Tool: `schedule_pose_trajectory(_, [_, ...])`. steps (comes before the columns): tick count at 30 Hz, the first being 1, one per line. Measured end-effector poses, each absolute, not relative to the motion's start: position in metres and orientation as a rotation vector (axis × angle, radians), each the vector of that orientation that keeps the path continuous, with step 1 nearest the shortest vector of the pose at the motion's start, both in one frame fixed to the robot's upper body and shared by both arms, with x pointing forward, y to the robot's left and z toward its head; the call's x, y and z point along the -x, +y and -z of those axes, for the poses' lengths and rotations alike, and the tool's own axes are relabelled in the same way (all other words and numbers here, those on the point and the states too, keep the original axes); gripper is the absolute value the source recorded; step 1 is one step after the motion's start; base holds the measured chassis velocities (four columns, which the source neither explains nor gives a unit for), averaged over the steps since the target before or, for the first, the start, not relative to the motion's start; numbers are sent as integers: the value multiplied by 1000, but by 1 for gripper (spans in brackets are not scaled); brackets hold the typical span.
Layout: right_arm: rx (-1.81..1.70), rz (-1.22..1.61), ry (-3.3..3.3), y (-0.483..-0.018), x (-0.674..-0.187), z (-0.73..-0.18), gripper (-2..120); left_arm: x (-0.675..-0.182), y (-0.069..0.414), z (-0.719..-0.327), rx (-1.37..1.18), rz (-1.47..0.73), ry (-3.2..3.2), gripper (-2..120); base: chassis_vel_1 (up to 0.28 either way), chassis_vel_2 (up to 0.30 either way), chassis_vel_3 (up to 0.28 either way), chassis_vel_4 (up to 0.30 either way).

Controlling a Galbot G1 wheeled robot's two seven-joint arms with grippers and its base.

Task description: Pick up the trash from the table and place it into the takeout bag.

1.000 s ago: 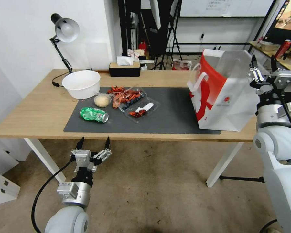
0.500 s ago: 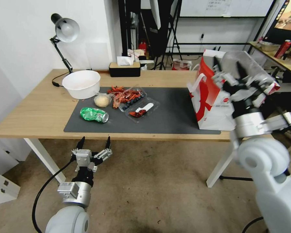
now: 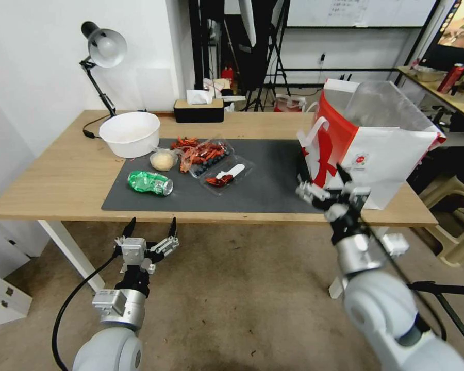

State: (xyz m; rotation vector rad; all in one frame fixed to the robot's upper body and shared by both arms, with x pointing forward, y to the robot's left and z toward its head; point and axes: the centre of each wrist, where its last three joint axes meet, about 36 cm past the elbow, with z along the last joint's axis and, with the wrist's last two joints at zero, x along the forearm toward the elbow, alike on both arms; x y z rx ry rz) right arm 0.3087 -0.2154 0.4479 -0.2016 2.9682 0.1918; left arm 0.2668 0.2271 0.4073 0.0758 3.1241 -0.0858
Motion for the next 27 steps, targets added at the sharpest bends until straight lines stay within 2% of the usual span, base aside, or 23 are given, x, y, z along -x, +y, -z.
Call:
schedule_pose_trajectory(10, [116, -158, 3052, -214, -277, -398, 100, -269, 227, -406, -79, 87, 3123, 100, 0, 0, 0, 0])
schedule_pose_trajectory(27, [84, -150, 3049, -214, -277, -396, 100, -283, 227, -406, -67, 114, 3093, 100, 0, 0, 0, 0])
